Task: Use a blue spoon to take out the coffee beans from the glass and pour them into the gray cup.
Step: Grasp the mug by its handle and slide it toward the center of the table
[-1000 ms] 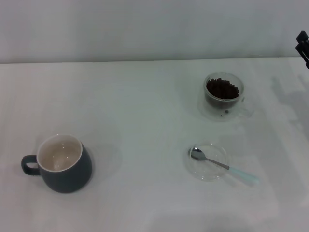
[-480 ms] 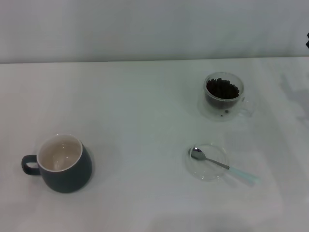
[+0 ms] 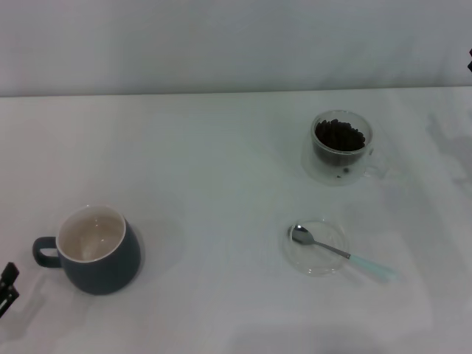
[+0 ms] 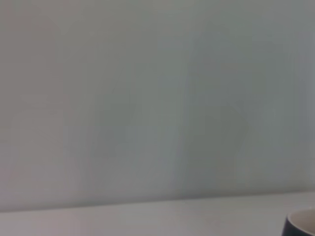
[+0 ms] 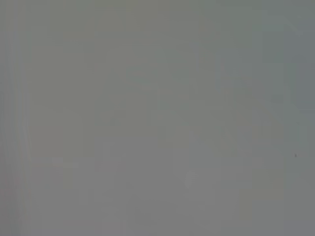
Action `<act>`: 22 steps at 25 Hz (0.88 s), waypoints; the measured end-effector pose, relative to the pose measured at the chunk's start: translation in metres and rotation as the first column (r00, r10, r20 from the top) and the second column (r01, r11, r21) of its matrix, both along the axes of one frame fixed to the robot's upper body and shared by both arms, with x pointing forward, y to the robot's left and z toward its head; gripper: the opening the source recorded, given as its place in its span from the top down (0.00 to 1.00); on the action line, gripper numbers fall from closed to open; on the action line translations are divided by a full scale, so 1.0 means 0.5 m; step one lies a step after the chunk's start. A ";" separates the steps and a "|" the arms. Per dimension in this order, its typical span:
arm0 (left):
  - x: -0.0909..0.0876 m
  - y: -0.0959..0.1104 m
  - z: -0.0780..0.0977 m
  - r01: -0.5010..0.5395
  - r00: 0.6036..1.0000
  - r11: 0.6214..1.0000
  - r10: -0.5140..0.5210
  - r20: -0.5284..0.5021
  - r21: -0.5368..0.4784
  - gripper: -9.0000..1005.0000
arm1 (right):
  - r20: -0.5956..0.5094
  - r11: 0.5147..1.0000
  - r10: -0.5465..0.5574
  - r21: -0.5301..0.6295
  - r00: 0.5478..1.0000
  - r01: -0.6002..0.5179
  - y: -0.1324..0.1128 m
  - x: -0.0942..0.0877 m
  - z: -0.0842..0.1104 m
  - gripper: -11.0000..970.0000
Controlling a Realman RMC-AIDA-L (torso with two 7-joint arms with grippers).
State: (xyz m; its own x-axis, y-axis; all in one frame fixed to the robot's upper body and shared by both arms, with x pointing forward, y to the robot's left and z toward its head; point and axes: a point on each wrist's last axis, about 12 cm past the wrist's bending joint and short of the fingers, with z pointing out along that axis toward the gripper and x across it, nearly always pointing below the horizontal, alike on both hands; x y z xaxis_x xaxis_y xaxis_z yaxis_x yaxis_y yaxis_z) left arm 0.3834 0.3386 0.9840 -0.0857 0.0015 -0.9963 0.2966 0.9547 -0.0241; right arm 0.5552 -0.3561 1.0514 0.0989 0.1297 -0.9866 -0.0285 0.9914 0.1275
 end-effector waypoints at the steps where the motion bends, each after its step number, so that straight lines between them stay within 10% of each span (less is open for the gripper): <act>1: 0.004 -0.002 -0.001 0.007 1.000 1.000 -0.007 -0.006 0.003 0.12 | 0.001 1.000 0.001 0.000 1.000 -0.001 0.000 0.000 0.000 0.12; 22: 0.093 -0.049 -0.021 0.058 0.992 0.998 -0.055 -0.111 0.028 0.14 | 0.016 1.000 0.002 -0.008 1.000 -0.002 -0.003 0.003 0.007 0.12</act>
State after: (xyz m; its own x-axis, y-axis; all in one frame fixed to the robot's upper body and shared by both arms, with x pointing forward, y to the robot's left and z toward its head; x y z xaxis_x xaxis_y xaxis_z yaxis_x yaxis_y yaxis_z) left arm 0.4300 0.3143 0.9733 -0.1935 0.0408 -0.9803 0.3471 0.9374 -0.0295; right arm 0.5569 -0.3575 1.0549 0.1141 0.1219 -0.9860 -0.0321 0.9924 0.1190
